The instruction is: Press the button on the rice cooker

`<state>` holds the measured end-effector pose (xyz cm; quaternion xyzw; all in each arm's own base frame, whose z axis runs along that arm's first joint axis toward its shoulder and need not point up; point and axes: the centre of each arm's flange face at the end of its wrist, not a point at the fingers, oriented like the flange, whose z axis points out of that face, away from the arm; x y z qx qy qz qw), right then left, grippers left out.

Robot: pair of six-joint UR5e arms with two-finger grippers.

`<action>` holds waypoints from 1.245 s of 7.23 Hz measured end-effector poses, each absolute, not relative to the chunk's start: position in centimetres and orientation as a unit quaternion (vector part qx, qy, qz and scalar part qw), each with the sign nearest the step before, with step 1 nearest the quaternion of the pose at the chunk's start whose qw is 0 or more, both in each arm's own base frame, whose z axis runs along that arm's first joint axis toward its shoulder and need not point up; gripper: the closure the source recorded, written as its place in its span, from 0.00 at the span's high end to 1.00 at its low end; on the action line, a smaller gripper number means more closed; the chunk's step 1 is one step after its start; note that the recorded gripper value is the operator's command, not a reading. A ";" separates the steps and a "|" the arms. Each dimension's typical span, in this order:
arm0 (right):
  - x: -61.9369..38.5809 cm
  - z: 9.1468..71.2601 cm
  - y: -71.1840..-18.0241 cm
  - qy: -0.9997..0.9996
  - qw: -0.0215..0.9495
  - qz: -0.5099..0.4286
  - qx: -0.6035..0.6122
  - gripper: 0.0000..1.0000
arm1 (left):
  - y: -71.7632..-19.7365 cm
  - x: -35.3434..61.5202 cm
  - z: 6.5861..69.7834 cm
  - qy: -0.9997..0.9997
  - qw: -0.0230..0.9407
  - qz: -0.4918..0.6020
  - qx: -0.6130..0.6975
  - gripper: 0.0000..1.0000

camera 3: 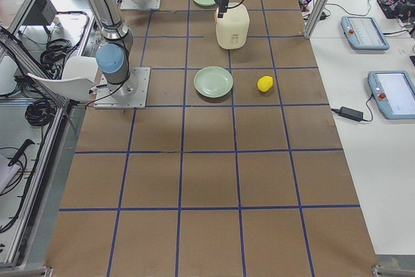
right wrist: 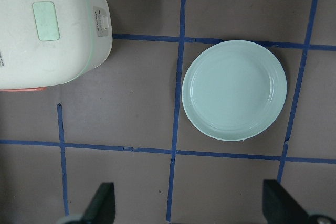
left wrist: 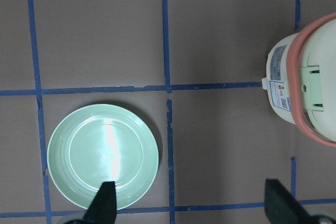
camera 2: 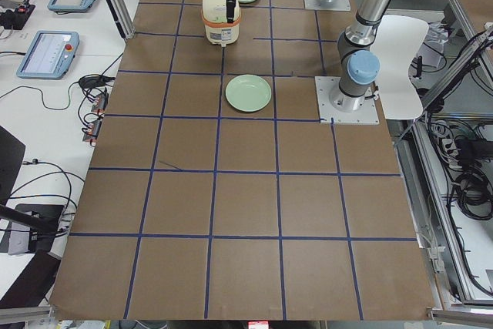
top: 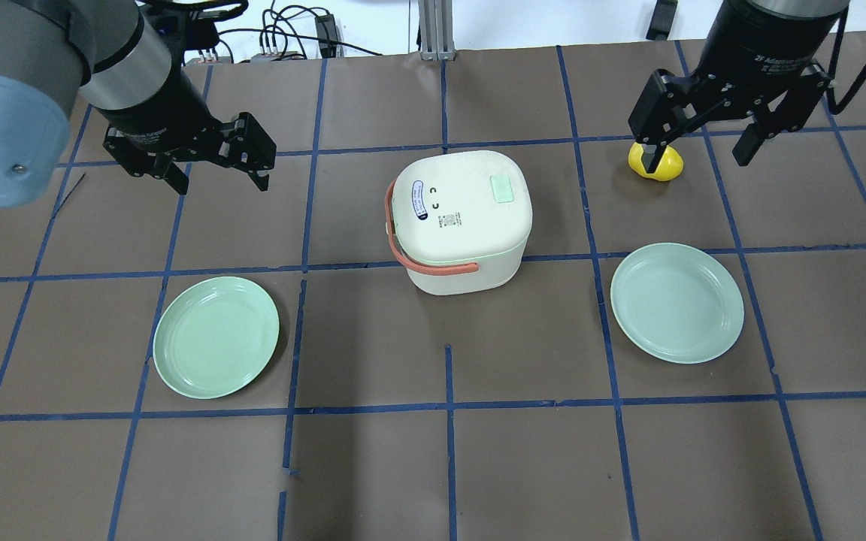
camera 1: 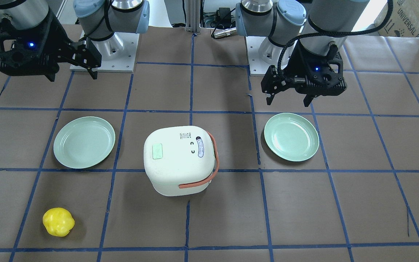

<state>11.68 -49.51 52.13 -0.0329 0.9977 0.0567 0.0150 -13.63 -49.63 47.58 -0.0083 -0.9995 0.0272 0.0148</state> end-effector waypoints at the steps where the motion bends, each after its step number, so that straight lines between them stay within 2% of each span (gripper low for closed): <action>1: 11.7 52.1 -49.5 0.998 0.016 0.058 -0.032 1.00 | -49.6 -13.6 47.6 -0.999 0.015 0.027 -0.008 1.00; 9: 11.7 51.8 -49.5 0.997 0.017 0.060 -0.039 1.00 | -49.6 -13.6 47.6 -0.999 0.015 0.027 -0.008 1.00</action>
